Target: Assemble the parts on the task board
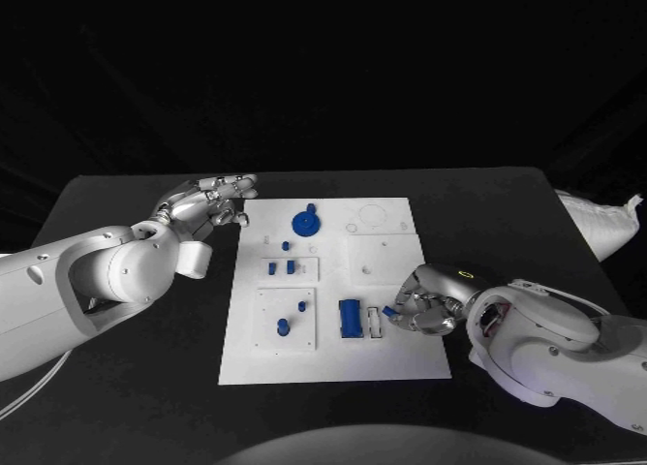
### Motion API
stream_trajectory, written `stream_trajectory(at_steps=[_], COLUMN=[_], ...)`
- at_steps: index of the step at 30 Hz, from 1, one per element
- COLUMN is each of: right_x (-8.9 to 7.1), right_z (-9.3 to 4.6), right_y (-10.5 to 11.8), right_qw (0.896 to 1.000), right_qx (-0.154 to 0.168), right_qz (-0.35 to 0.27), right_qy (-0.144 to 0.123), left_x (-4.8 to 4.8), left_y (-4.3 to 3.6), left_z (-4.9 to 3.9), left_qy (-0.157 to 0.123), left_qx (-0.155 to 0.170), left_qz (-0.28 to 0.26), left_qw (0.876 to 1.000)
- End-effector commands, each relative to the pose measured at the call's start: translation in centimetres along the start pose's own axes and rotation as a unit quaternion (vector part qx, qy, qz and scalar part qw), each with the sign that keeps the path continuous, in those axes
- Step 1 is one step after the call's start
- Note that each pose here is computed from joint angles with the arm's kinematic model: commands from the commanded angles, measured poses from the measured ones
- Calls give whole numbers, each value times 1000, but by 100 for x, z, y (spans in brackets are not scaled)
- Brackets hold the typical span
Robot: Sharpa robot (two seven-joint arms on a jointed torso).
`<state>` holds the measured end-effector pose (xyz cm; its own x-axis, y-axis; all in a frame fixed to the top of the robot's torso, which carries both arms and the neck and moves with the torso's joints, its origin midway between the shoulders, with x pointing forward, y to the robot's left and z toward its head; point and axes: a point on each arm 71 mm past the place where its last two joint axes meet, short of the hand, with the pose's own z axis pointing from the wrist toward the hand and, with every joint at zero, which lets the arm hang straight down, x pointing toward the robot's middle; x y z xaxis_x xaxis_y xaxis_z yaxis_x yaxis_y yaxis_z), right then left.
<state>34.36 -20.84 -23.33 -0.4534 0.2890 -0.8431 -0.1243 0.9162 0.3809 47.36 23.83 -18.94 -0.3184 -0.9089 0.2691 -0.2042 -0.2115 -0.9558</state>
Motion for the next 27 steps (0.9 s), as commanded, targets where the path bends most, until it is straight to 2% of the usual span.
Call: stream_trajectory(at_steps=[1, 15, 27], right_x=[8, 89, 139], right_z=[0, 98, 170], right_y=[6, 23, 91], right_qw=[1000, 999, 999], right_qx=[9, 16, 10], right_qz=[28, 21, 18], right_qy=[1, 34, 39], left_x=[26, 46, 51], left_y=[-5, -2, -1], left_z=[-1, 0, -1], left_qy=[10, 13, 14], left_qx=[3, 2, 2], left_qz=[-1, -2, -2], left_qw=[1000, 1000, 1000])
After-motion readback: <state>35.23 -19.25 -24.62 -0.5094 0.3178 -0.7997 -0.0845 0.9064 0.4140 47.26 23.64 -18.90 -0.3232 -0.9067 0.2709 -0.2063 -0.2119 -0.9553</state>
